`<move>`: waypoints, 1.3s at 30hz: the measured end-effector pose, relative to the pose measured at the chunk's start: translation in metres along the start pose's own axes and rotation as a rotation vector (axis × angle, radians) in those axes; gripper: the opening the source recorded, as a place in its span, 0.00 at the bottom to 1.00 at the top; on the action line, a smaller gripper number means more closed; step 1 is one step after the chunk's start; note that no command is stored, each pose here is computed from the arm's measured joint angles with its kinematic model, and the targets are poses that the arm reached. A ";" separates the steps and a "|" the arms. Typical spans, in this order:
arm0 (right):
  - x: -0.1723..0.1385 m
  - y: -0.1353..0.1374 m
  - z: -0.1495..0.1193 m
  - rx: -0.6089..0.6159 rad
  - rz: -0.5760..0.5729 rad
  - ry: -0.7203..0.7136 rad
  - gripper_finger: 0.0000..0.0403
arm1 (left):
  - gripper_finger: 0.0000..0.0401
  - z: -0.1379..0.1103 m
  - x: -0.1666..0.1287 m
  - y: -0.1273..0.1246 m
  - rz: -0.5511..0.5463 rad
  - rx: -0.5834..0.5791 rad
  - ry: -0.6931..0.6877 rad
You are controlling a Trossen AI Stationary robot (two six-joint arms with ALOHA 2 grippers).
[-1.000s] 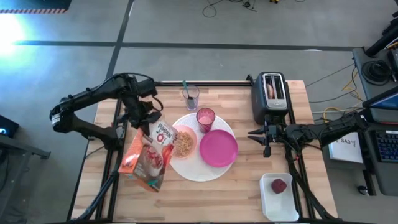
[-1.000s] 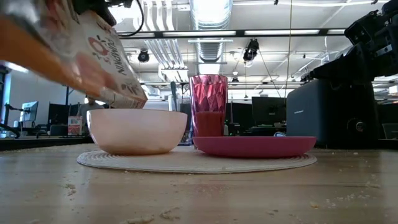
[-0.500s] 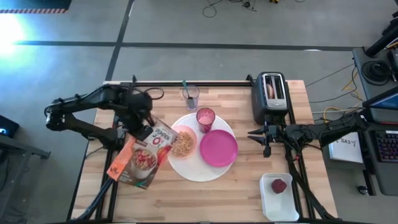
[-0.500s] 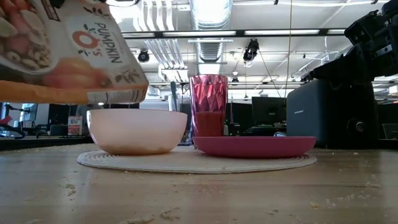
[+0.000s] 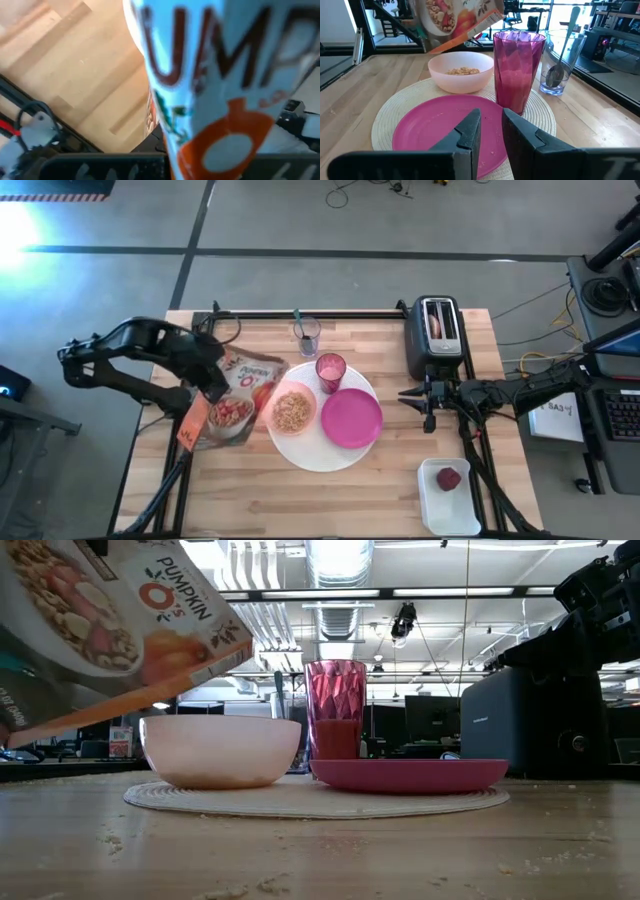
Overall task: Arrange a breakfast setting
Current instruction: Pour the cereal into the orange bowl
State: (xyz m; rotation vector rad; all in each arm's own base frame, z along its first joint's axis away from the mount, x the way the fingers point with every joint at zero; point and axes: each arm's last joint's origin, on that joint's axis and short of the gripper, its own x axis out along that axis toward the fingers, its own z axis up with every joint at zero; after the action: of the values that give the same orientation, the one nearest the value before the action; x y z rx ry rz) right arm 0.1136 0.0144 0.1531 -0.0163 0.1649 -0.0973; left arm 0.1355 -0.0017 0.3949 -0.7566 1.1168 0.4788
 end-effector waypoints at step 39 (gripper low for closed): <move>0.000 0.000 0.000 0.000 0.000 0.000 0.17 | 0.00 0.004 0.090 0.039 0.848 -0.219 -0.858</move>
State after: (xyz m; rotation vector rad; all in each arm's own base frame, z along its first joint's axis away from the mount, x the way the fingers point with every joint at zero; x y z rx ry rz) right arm 0.1136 0.0144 0.1531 -0.0162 0.1646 -0.0970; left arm 0.1454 0.0252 0.3011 -0.1534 0.5129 1.4971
